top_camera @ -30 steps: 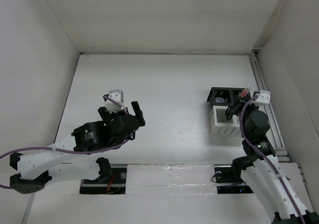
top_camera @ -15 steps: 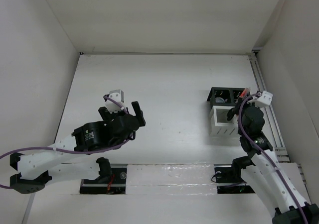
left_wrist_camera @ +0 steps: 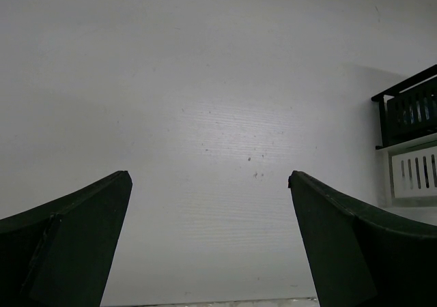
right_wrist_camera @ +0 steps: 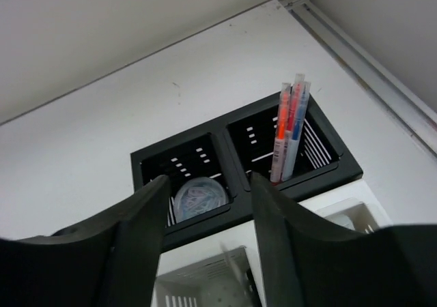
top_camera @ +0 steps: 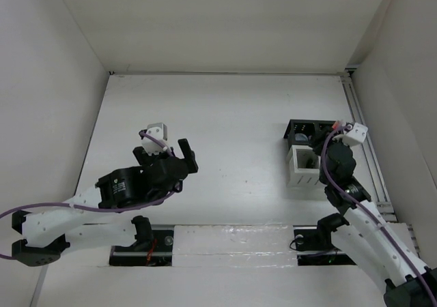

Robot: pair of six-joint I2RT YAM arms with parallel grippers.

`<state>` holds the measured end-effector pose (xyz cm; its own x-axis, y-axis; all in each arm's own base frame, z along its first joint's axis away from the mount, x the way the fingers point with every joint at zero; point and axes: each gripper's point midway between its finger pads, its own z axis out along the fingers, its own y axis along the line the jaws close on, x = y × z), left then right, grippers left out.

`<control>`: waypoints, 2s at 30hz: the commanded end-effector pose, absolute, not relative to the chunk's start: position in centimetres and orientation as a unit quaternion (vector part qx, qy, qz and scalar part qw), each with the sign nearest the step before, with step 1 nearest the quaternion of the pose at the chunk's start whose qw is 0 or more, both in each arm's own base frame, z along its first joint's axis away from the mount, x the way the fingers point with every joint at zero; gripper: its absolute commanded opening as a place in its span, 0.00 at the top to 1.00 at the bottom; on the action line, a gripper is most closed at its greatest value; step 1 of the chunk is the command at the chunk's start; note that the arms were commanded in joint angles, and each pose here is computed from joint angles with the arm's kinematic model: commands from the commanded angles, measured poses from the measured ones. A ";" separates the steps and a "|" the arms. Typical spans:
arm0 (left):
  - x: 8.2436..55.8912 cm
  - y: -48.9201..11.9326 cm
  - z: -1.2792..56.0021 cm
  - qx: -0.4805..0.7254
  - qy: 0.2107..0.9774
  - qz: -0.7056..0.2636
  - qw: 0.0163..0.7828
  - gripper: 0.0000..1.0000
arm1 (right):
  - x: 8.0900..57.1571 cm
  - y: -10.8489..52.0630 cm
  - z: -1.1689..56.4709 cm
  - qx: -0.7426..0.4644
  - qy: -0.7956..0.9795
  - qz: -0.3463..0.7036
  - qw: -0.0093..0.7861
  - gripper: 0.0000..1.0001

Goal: Sort the stationery into containers
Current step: Place the scissors in the storage box, then reset both arms

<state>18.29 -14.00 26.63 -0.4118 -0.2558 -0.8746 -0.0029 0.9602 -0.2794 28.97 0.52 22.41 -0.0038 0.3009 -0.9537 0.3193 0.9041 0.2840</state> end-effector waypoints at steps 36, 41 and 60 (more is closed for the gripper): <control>16.7 -9.1 32.0 -0.173 0.801 -0.200 0.537 0.00 | 12.8 34.8 33.8 -0.212 0.711 0.373 0.557 0.00; 15.9 -9.6 29.1 -0.161 0.820 -0.206 0.510 0.00 | 10.8 33.7 33.0 -0.219 0.716 0.396 0.531 0.00; 15.6 -7.5 30.2 -0.199 0.782 -0.258 0.531 0.00 | 11.2 32.5 33.7 -0.215 0.711 0.387 0.547 0.00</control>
<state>15.33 -7.91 29.96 -0.3874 -0.5507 -0.7394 -0.0208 0.8070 -0.5902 11.01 32.50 31.39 -0.3350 0.0691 -0.9397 -0.7322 0.6085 0.3058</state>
